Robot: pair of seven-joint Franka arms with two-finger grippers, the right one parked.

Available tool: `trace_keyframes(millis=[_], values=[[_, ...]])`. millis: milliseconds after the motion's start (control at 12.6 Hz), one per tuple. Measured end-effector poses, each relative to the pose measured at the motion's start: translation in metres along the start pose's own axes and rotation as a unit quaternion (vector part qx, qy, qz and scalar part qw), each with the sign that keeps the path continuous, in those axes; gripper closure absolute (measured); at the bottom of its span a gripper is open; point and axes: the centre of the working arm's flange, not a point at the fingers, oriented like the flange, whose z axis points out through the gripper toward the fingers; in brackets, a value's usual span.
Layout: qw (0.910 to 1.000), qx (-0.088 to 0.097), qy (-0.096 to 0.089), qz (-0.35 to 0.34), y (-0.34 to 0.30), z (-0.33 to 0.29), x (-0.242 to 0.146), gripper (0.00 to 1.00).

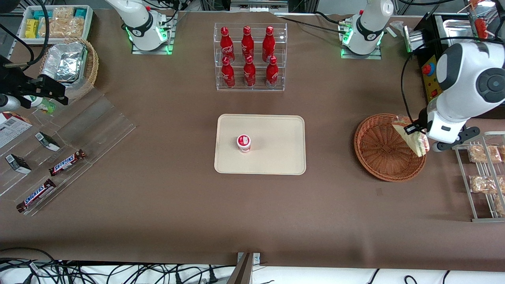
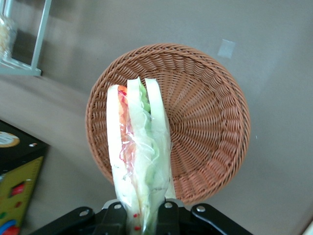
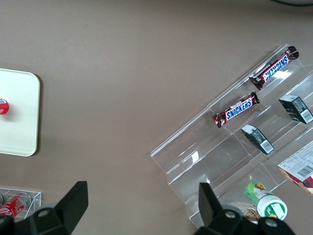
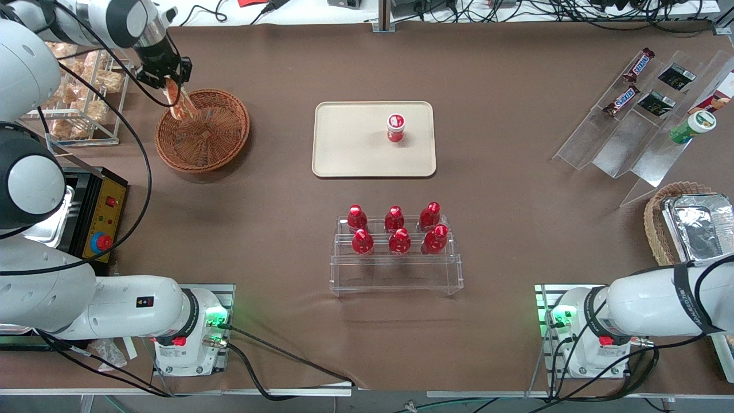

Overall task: Place sandwich from basket to tray
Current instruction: 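Lift the sandwich and carry it over the cream tray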

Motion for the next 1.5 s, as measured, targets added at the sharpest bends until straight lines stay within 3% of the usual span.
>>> trace_keyframes(millis=[158, 475, 1108, 1504], values=[[0.9989, -0.011, -0.015, 0.043, 0.005, -0.029, -0.001, 0.83], [0.9892, -0.061, -0.036, 0.128, 0.016, -0.081, -0.009, 0.83], [0.9536, -0.079, -0.005, 0.291, 0.158, -0.113, -0.095, 0.83], [0.9576, -0.113, 0.005, 0.265, 0.251, -0.087, -0.141, 0.83]])
